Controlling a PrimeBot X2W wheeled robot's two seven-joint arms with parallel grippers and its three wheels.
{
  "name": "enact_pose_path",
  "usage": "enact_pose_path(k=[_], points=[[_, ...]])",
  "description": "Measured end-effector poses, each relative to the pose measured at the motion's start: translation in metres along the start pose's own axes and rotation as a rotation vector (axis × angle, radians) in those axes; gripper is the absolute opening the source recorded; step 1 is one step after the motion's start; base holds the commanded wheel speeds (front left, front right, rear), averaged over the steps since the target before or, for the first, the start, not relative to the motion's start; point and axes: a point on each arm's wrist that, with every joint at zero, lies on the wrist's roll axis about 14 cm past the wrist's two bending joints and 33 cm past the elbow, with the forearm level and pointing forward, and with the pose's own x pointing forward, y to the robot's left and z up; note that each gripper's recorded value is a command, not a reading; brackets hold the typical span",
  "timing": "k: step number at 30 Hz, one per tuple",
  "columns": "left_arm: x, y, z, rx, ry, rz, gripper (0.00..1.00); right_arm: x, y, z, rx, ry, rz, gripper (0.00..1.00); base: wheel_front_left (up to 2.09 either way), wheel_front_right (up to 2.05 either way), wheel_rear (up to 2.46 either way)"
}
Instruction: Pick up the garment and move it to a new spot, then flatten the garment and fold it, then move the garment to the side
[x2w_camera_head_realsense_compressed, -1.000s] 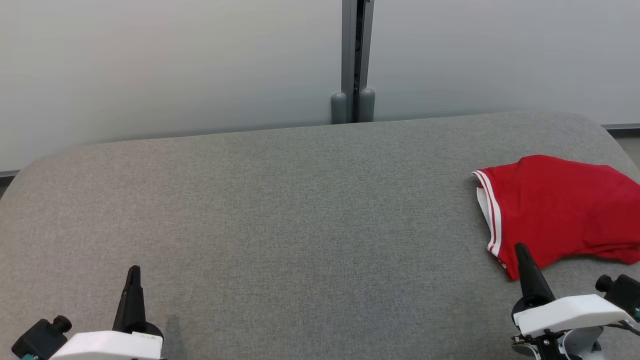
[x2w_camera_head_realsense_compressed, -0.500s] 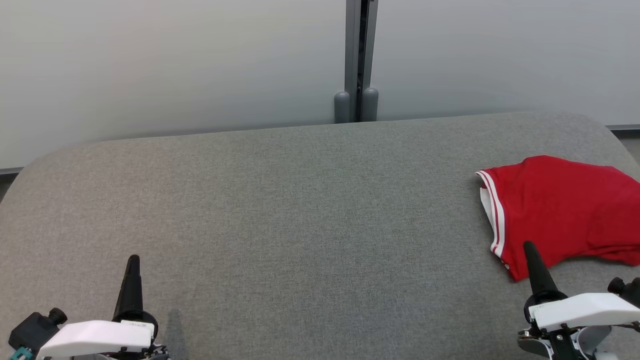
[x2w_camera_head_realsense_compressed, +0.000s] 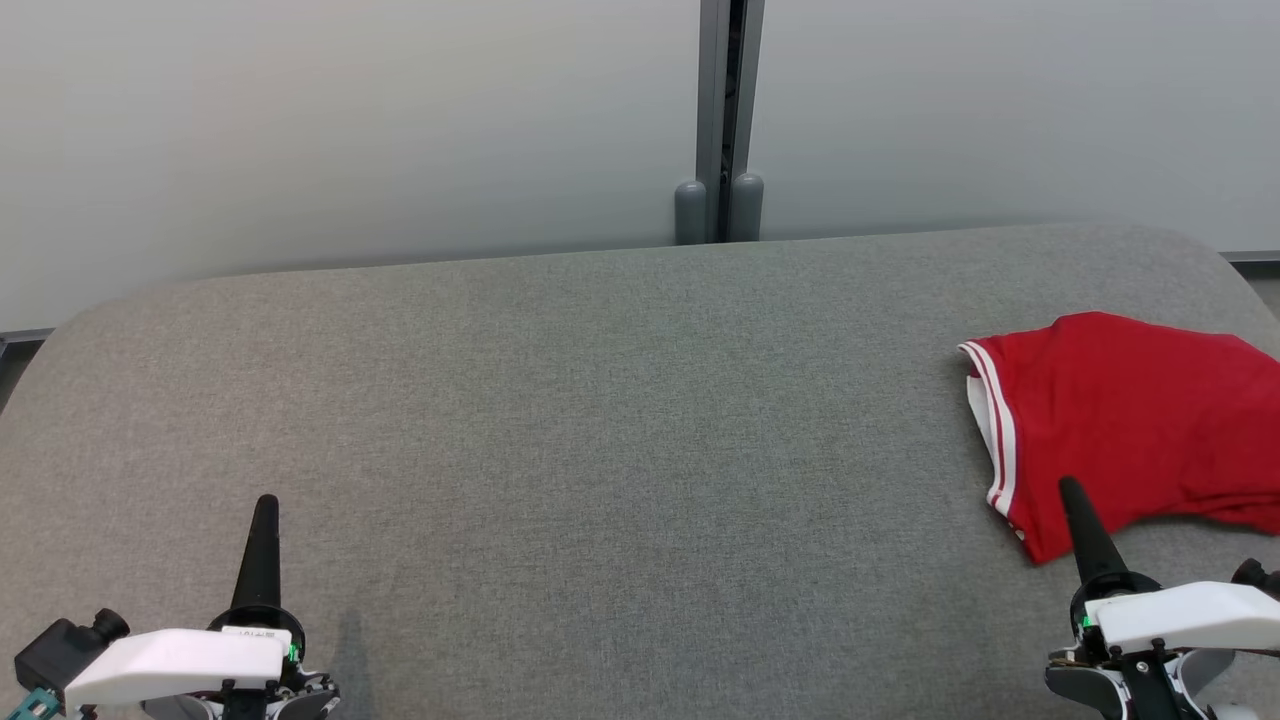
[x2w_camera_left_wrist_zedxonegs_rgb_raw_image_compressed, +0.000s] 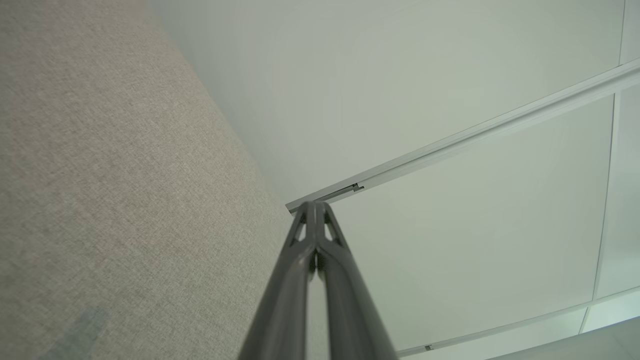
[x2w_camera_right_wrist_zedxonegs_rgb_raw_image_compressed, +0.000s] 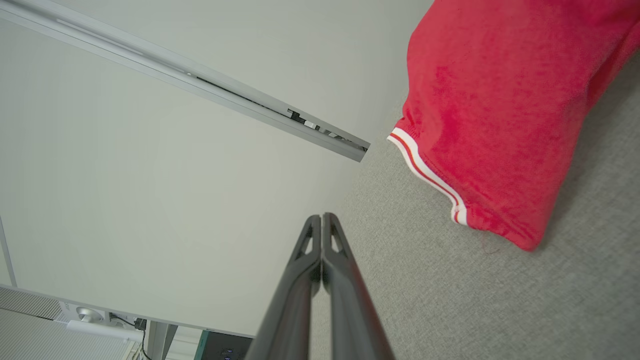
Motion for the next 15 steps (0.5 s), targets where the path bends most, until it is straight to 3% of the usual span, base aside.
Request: enact_pose_path(k=[15], points=[[0.0028,-0.0052,0.0028,-0.127,0.005,-0.02,0.0,0.0025,0.0013,0.0037,0.13,0.0,0.005,0.0,0.0,0.0,0.0]])
